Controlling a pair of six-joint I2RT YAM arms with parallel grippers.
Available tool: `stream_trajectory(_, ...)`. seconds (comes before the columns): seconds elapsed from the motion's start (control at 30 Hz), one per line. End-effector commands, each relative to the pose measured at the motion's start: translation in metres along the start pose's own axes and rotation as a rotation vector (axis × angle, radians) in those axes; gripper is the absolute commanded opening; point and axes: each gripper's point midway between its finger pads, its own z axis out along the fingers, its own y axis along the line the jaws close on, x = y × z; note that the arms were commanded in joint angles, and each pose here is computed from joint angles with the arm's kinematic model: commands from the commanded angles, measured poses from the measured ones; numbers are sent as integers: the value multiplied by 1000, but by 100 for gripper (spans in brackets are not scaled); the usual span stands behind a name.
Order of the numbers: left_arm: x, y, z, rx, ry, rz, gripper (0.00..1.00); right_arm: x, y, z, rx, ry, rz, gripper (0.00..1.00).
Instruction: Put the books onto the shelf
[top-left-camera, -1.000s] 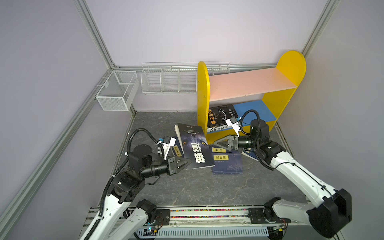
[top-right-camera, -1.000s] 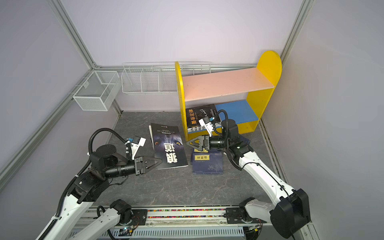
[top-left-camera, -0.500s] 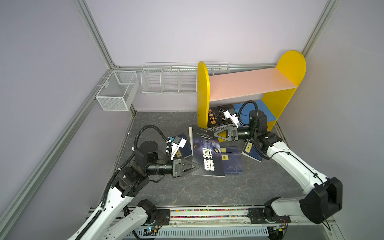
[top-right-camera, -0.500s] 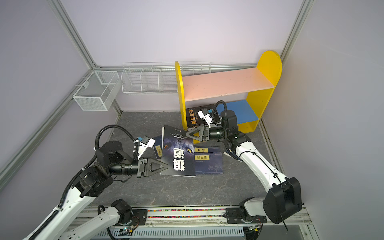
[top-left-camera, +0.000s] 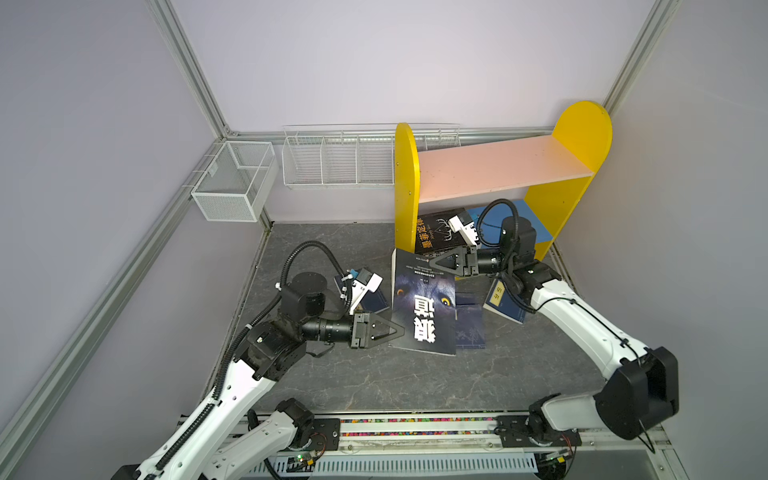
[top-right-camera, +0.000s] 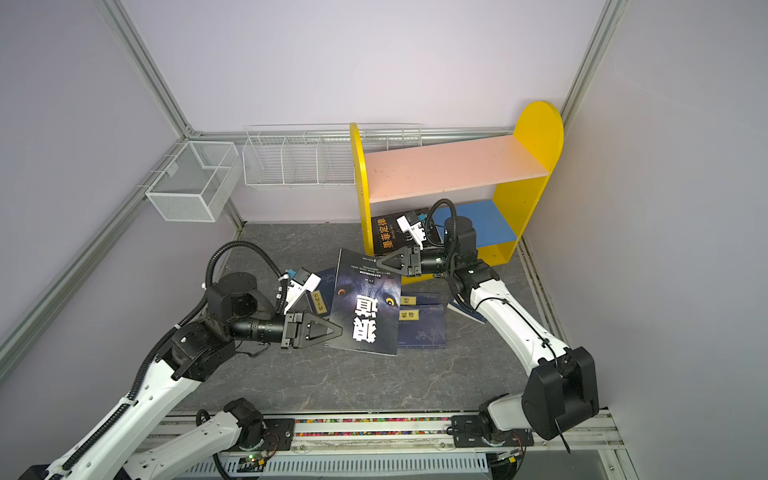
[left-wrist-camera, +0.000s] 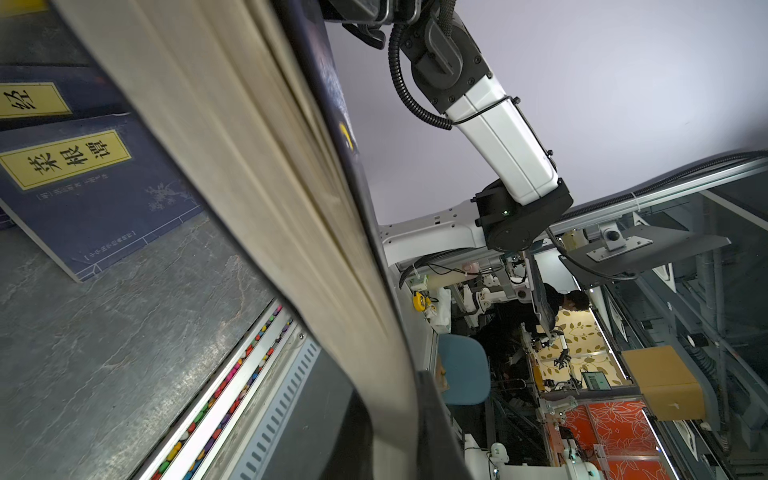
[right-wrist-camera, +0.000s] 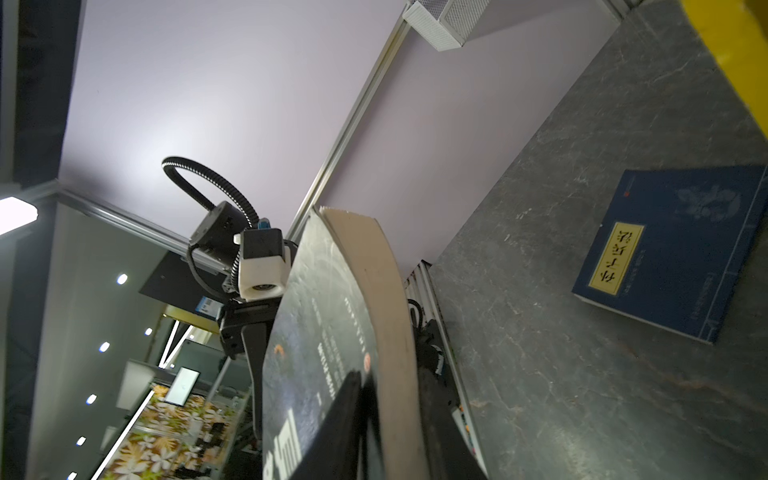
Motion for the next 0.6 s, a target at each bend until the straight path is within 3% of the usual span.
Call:
stream_trajectory(0.0, -22, -12, -8, -50, -86, 121, 0, -4, 11, -9, -27, -18, -21, 18)
stream_trajectory(0.2, -72, -6, -13, -156, -279, 141, 2, -12, 17, -36, 26, -130, -22, 9)
stream_trajectory(0.33, -105, -4, -12, -201, -359, 135, 46, -19, 25, -61, 56, -228, -7, 8)
stream_trajectory(0.4, -121, -2, -16, -238, -432, 151, 60, -27, 28, -81, 92, -307, -12, 8)
stream_trajectory(0.47, -136, 4, -22, -276, -519, 161, 70, -35, 28, -106, 142, -401, -1, 8)
stream_trajectory(0.57, -150, 9, -24, -278, -604, 166, 77, -47, 31, -142, 189, -528, 24, 7)
